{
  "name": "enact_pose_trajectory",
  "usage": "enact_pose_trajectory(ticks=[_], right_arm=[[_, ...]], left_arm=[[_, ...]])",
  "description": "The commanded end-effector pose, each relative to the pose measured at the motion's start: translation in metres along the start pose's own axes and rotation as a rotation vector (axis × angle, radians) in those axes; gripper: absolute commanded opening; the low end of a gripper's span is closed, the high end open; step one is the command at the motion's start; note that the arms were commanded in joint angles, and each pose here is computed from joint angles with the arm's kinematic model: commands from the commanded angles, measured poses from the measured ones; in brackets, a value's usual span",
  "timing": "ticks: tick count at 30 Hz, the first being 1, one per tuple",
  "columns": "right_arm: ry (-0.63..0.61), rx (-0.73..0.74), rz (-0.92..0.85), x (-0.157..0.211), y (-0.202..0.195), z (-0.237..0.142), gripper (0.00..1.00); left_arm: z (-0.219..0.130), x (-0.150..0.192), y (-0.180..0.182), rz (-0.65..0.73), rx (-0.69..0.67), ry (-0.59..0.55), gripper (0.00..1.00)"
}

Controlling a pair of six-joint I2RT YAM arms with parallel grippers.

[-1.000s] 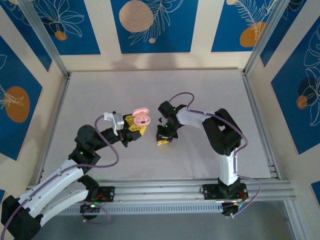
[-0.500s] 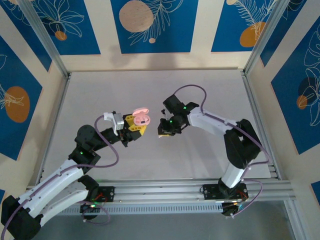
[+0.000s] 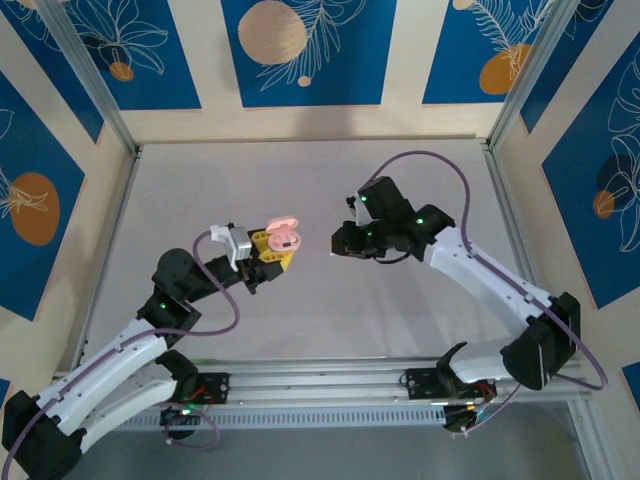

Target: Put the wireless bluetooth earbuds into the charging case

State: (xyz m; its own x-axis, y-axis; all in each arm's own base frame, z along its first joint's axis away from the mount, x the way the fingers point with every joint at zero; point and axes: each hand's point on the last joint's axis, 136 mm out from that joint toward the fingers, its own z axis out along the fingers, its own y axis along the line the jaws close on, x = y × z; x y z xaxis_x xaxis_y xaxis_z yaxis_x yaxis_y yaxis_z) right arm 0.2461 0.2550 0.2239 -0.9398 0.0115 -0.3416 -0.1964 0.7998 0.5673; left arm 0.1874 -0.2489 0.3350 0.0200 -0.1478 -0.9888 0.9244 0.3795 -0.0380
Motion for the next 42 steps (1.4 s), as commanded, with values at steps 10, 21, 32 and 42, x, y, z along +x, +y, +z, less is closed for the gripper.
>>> enact_pose_trajectory(ticks=[10, 21, 32, 42], right_arm=[[-0.156, -0.157, -0.097, -0.004, 0.065, -0.088, 0.20], [-0.140, -0.224, -0.226, 0.001, 0.117, -0.090, 0.20], [-0.106, -0.225, -0.278, 0.004, 0.141, -0.074, 0.20], [-0.085, -0.214, -0.300, 0.007, 0.148, -0.066, 0.20]], left_arm=[[0.004, 0.016, 0.002, 0.059, 0.000, 0.061, 0.25], [0.005, 0.023, 0.002, 0.077, -0.006, 0.099, 0.24], [0.005, 0.023, 0.002, 0.083, -0.012, 0.099, 0.24], [0.005, 0.022, 0.004, 0.074, -0.023, 0.088, 0.24]])
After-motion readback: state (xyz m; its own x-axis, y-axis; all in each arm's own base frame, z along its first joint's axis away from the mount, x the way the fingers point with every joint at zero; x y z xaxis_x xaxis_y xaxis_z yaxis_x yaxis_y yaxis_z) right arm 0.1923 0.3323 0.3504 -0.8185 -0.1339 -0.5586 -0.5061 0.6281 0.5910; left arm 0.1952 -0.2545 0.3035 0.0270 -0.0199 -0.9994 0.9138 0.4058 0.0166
